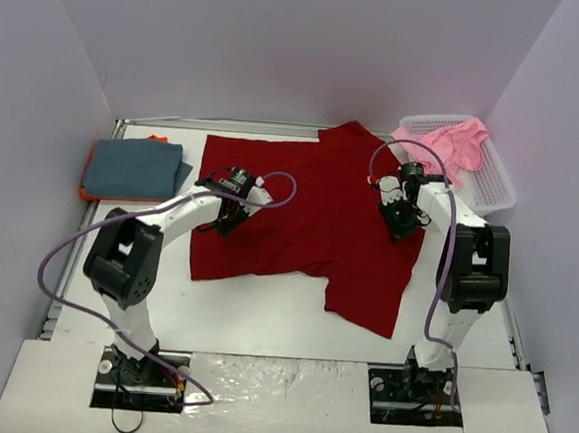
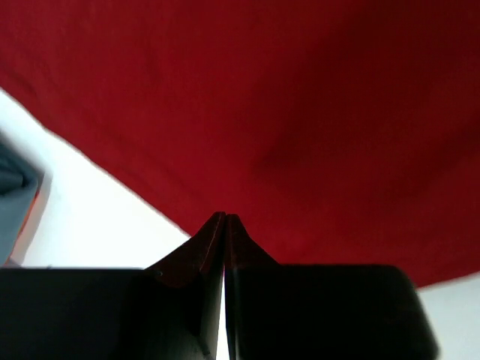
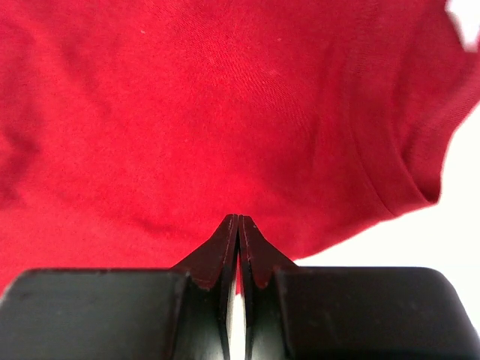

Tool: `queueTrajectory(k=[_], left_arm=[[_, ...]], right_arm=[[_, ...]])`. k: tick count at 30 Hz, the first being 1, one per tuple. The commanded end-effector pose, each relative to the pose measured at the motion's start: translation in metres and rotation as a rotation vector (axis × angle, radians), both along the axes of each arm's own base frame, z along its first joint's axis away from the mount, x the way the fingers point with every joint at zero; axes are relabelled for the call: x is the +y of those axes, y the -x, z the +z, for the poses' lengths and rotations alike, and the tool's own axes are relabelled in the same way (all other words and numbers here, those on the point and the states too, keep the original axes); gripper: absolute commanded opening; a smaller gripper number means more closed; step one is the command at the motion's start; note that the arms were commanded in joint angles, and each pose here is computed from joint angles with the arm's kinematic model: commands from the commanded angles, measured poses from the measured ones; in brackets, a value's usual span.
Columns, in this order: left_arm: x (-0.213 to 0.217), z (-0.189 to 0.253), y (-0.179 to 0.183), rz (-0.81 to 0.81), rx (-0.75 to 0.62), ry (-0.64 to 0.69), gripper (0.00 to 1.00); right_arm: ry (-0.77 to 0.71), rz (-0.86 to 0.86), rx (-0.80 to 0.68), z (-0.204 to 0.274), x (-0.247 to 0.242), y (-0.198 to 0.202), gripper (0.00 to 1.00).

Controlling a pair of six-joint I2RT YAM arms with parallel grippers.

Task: Fold and stack the t-shirts
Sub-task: Flatten out the tshirt

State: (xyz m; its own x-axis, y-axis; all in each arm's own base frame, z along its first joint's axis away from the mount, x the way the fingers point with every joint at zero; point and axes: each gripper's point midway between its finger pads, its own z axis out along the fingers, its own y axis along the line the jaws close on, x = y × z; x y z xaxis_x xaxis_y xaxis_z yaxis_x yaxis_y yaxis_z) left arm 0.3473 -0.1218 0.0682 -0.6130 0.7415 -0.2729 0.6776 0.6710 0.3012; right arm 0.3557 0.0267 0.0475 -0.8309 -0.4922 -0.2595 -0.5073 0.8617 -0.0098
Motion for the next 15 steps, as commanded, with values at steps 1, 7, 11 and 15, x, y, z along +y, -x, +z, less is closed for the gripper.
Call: queueTrajectory(k=[1, 7, 11, 15], left_arm=[[-0.024, 0.015, -0.036, 0.051, -0.07, 0.089, 0.02], [-0.02, -0.014, -0.052, 0.098, -0.018, 0.015, 0.02], [-0.013, -0.026, -0.055, 0.13, 0.018, -0.024, 0.02], [0.002, -0.039, -0.049, 0.166, 0.061, -0.085, 0.02]], right_arm=[[0.026, -0.007, 0.027, -0.006, -0.004, -0.006, 0.0], [0.05, -0.009, 0.093, -0.034, -0.008, -0.01, 0.0], [0.058, -0.013, 0.108, -0.043, -0.01, -0.018, 0.0], [0.065, -0.013, 0.119, -0.053, -0.008, -0.03, 0.0]])
